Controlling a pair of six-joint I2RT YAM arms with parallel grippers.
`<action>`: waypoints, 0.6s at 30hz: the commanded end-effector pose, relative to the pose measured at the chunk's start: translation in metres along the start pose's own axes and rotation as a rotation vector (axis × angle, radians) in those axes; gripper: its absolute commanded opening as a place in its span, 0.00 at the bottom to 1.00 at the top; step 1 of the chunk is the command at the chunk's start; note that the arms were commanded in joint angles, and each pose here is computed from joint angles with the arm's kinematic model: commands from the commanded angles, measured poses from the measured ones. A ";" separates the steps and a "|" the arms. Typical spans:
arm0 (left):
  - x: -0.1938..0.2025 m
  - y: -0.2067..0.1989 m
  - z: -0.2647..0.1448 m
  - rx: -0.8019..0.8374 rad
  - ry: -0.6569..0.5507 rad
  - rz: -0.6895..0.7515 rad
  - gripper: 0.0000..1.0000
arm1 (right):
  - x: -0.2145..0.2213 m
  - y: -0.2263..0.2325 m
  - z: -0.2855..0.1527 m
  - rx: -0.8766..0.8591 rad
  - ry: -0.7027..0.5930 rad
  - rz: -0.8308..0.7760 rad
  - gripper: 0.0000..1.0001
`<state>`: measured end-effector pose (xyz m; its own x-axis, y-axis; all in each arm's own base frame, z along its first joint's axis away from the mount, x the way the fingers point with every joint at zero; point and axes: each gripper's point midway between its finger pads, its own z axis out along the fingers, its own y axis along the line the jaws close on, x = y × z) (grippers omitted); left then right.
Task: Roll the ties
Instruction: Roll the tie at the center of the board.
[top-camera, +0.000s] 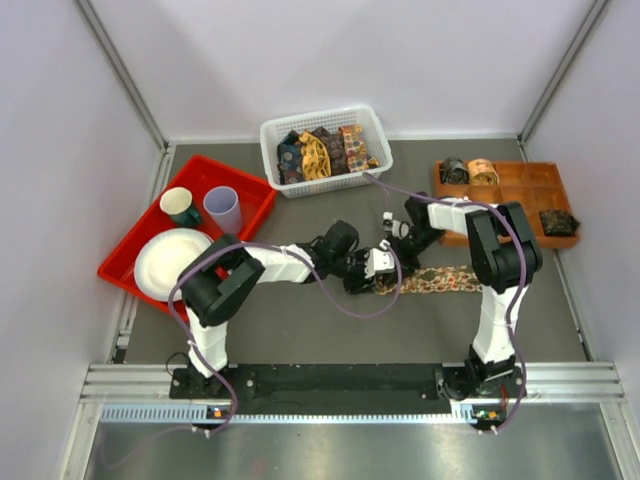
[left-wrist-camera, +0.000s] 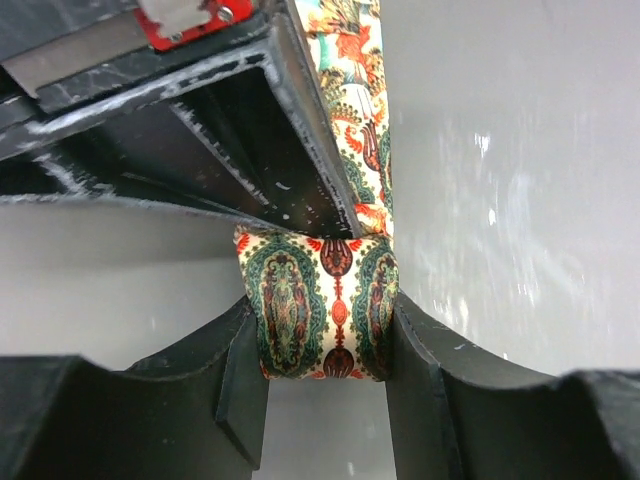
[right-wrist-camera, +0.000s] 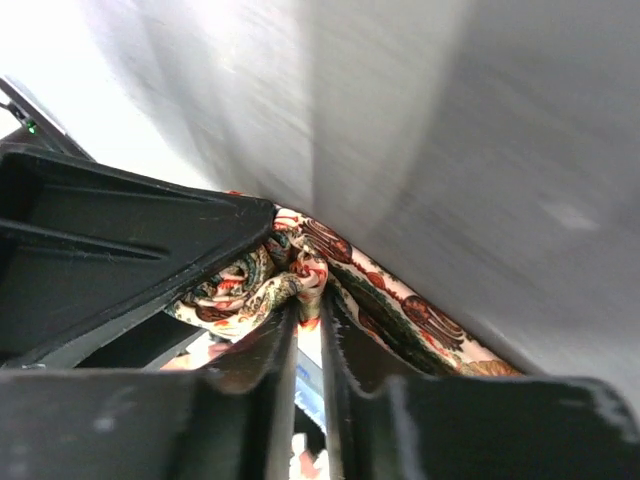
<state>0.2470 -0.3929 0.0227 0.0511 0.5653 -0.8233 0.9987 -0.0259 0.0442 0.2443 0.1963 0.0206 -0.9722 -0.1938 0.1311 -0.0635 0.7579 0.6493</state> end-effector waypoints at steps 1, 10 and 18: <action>0.080 -0.052 -0.027 0.114 0.326 -0.138 0.30 | -0.036 0.009 -0.001 0.002 -0.111 -0.147 0.24; 0.093 -0.042 -0.011 0.103 0.463 -0.191 0.28 | 0.003 0.028 -0.052 -0.131 -0.147 -0.135 0.47; 0.096 -0.043 -0.011 0.109 0.496 -0.167 0.29 | -0.007 0.049 -0.042 -0.249 -0.155 -0.099 0.46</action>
<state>0.2502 -0.3892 0.0199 0.0120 0.7173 -0.6967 0.9999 -0.0062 0.0109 0.2563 0.1897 0.0755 -0.9891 -0.1433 -0.0351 -0.1185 0.6301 0.7674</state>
